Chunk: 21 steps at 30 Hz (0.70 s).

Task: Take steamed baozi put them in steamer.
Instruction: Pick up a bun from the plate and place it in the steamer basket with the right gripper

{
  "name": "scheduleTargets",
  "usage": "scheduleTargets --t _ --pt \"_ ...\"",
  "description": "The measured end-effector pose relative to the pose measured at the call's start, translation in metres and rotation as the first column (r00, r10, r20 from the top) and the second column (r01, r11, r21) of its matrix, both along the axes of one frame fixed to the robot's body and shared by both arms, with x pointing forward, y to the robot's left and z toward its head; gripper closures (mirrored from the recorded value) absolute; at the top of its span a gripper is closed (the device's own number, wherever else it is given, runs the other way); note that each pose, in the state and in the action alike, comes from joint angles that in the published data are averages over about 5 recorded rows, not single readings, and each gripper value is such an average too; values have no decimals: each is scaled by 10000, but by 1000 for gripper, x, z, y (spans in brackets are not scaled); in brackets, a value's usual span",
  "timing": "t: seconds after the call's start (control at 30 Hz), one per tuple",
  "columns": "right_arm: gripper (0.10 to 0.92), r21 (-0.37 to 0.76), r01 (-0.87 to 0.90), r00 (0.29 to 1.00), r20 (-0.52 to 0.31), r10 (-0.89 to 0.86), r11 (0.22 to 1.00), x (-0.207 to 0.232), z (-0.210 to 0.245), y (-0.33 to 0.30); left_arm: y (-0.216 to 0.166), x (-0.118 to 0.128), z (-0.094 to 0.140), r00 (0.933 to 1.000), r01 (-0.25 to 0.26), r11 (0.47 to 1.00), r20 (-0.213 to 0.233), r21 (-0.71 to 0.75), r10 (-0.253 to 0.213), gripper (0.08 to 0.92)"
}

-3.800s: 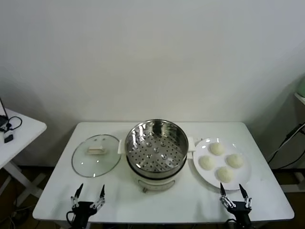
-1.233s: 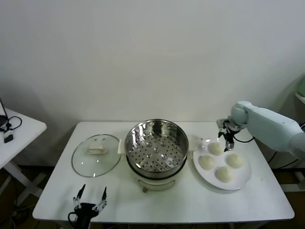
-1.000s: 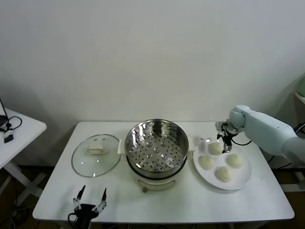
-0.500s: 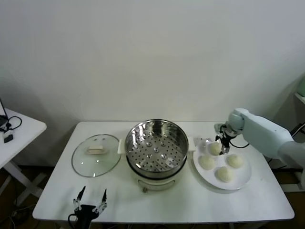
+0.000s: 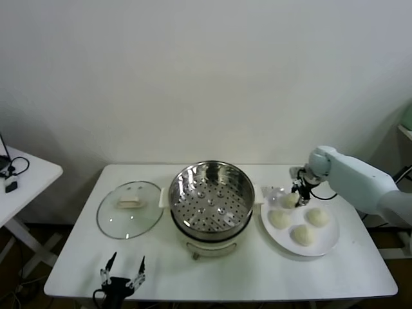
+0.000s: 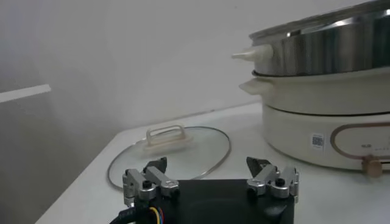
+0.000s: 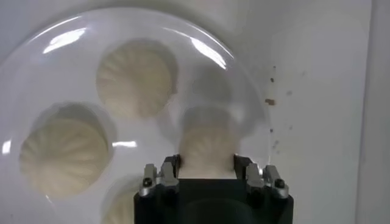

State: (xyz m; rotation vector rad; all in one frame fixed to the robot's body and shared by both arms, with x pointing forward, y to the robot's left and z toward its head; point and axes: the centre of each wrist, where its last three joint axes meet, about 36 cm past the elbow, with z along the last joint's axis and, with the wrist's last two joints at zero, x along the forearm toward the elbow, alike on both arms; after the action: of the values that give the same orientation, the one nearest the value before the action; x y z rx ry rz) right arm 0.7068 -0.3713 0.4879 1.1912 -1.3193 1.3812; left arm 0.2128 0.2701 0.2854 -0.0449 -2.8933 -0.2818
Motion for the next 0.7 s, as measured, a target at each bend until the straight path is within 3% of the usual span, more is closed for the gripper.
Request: scheduleTargets --t 0.37,0.53,0.7 --pt "430 366 -2959 9509 1065 2907 9545 9 139 66 1 -3 4 10000 -43 9999 33 135 42 177" --pt "428 400 -4733 8724 1599 4619 8800 1 199 114 -1 -2 6 9999 -63 9999 85 151 61 177" --pt "428 106 -6432 7559 1683 6327 7656 -9 226 163 -2 -2 8 9999 -79 9998 126 154 77 177"
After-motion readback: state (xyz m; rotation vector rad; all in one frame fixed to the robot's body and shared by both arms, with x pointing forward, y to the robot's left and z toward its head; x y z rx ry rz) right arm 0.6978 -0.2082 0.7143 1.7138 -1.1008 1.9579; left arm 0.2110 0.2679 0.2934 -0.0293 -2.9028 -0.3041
